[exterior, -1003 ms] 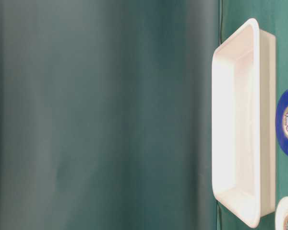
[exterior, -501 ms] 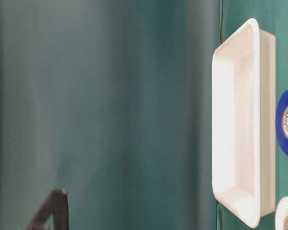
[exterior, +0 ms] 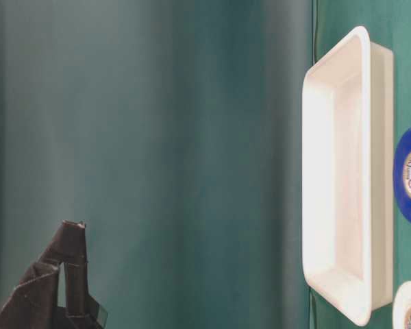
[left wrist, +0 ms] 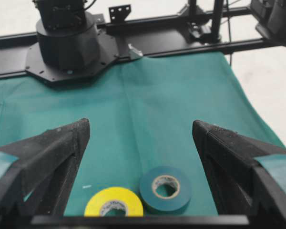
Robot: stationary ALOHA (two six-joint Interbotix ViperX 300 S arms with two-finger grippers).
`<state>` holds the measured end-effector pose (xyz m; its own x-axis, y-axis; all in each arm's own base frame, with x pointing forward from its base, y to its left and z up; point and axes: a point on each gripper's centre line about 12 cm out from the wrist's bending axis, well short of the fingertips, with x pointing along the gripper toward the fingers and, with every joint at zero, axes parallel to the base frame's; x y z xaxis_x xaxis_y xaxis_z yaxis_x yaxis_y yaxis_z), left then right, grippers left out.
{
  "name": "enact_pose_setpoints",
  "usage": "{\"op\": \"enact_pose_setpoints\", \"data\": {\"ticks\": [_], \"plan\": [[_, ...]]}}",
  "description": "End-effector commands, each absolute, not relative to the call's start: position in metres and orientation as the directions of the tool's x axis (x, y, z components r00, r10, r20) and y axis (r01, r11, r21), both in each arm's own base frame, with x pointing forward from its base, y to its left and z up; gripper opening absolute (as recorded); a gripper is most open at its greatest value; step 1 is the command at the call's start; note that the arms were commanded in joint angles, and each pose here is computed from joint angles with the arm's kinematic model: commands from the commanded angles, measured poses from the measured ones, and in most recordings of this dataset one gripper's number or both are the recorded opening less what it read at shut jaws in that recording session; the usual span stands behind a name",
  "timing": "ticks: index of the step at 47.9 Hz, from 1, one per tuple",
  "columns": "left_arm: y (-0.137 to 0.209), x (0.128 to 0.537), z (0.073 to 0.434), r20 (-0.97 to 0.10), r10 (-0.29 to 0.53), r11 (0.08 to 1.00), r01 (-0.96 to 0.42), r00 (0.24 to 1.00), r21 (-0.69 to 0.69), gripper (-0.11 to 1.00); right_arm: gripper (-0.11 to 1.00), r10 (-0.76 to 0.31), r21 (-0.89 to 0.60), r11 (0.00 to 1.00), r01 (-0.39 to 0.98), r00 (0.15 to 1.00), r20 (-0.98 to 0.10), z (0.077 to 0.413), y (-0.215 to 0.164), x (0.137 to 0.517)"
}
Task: Pick up the tape from a random location and place it into the white case.
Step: 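Move the open left gripper over the red-orange tape roll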
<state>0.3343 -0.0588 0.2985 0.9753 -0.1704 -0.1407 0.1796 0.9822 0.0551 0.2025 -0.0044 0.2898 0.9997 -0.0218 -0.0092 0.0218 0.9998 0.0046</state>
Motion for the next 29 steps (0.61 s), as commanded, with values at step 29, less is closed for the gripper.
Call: {"op": "enact_pose_setpoints", "data": {"ticks": [29], "plan": [[-0.065, 0.362, 0.311, -0.557, -0.152, 0.988, 0.134, 0.817, -0.073, 0.95, 0.00, -0.023, 0.006, 1.000, 0.023, 1.000, 0.012, 0.300, -0.005, 0.205]]}}
